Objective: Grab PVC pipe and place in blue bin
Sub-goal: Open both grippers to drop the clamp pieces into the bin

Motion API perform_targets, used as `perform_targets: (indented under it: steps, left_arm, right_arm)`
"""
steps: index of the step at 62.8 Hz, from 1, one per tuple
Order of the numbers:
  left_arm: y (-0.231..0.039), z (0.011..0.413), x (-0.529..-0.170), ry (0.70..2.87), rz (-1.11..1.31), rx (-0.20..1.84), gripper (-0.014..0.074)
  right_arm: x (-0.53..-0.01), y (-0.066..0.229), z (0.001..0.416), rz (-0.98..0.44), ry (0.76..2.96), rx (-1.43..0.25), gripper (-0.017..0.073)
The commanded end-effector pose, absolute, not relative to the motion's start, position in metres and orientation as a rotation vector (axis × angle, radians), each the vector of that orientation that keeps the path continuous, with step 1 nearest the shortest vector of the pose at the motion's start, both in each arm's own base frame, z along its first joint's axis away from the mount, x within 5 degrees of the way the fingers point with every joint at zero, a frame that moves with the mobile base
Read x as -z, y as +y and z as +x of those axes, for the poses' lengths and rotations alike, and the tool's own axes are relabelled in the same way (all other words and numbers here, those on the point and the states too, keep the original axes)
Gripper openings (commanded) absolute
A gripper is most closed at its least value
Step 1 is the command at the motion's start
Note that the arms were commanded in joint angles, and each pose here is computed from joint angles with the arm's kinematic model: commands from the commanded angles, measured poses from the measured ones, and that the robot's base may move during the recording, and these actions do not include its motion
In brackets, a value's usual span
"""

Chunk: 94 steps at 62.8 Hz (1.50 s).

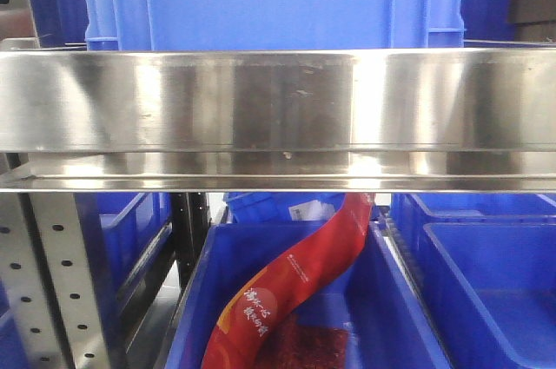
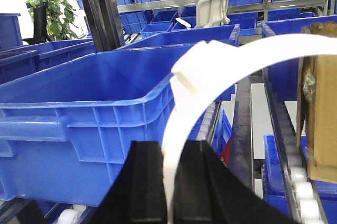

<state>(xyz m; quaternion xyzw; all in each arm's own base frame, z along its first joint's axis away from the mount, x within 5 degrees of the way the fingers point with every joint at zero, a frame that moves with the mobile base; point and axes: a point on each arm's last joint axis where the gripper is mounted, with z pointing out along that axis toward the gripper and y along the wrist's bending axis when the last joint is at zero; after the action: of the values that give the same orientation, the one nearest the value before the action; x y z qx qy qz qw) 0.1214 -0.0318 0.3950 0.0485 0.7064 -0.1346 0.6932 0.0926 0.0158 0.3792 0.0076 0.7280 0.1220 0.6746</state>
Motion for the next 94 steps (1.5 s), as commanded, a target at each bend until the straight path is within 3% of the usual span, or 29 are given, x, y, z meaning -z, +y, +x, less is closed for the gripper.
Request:
perform_targets:
  steps: [1,24,41,52,62,76,94]
  left_arm:
    - [-0.031,0.121,-0.399,1.546,0.097,0.307,-0.0111]
    - [-0.030,0.120,-0.413,1.391,0.079,0.315,-0.0111]
    - [-0.030,0.120,-0.413,1.393,0.079,0.315,-0.0111]
    - [-0.031,0.123,-0.411,1.406,0.080,0.314,-0.0111]
    - [-0.031,0.123,-0.409,1.428,0.083,0.313,-0.0111]
    - [-0.042,0.138,-0.412,1.522,0.213,0.245,-0.0111]
    - [-0.106,0.195,-0.446,1.511,0.384,0.385,-0.0111]
  right_arm:
    - [-0.382,0.015,0.091,0.002,1.606,-0.260,-0.0169]
    - [-0.387,0.016,0.091,0.000,1.554,-0.267,-0.0169]
    - [-0.390,0.016,0.091,-0.002,1.514,-0.272,-0.0169]
    - [-0.390,0.010,0.095,-0.229,1.496,0.085,-0.0169]
    - [-0.392,0.014,0.095,-0.139,1.481,-0.079,-0.0169]
    - [-0.394,0.020,0.115,-0.082,1.522,-0.182,-0.0169]
    - [-0.420,0.054,0.190,-0.163,1.611,-0.263,-0.0169]
